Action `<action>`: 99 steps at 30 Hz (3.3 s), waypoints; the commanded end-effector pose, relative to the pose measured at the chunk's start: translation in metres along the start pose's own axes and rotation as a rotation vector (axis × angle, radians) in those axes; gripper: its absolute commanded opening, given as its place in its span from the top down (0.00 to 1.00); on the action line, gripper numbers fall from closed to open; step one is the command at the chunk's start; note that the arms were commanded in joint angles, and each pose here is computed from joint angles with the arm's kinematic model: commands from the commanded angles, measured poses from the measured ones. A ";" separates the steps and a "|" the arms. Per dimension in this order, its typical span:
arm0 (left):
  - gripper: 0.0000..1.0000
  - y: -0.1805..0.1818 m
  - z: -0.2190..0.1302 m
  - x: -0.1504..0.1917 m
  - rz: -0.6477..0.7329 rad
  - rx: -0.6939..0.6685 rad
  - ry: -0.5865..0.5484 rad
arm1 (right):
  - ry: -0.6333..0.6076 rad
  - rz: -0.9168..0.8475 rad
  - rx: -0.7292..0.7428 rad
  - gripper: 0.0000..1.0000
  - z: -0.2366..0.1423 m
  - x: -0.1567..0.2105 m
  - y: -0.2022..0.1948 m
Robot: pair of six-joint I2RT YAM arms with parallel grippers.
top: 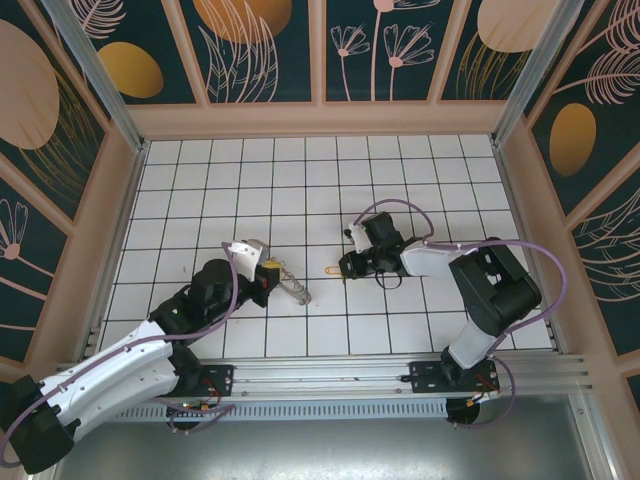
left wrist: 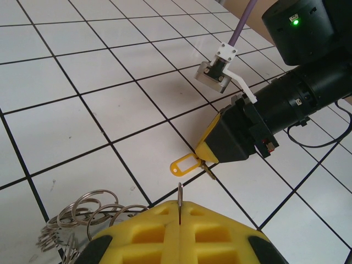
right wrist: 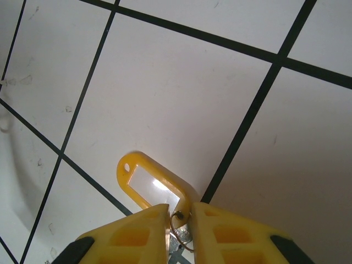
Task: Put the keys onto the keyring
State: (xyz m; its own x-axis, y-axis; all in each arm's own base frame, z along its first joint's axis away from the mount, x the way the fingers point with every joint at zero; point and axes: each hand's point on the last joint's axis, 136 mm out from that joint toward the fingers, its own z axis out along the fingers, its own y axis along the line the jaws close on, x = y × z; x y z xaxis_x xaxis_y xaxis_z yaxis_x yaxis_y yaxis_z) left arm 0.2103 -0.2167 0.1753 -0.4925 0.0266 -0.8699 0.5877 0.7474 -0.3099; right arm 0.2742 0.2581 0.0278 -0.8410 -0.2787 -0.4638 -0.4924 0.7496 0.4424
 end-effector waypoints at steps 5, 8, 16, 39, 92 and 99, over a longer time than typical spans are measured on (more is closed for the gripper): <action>1.00 -0.007 -0.001 -0.015 -0.007 0.033 -0.052 | 0.010 -0.025 -0.003 0.84 0.002 0.003 0.001; 1.00 -0.007 -0.001 -0.015 -0.006 0.033 -0.053 | 0.014 -0.032 0.010 0.86 0.001 0.004 -0.001; 1.00 -0.008 -0.002 -0.015 -0.007 0.034 -0.052 | 0.031 -0.046 0.026 0.86 0.001 0.009 -0.002; 1.00 -0.025 -0.004 -0.031 0.040 0.106 -0.077 | -0.240 -0.308 -0.057 1.00 -0.061 -0.029 0.055; 1.00 -0.158 -0.040 -0.107 0.327 0.763 -0.118 | -0.897 -0.895 -0.510 1.00 -0.253 -0.023 0.212; 1.00 -0.157 -0.040 -0.107 0.329 0.756 -0.120 | -0.917 -0.888 -0.487 1.00 -0.250 -0.023 0.214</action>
State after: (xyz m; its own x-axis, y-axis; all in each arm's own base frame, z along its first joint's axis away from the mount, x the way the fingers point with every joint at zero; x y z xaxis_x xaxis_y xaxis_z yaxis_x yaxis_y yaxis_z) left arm 0.1495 -0.3121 0.3098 -0.2272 0.1219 -0.9662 0.9717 0.0937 -0.2167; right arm 0.1294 0.2767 0.3173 0.0995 0.0568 -0.9934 -0.9841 0.1532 -0.0898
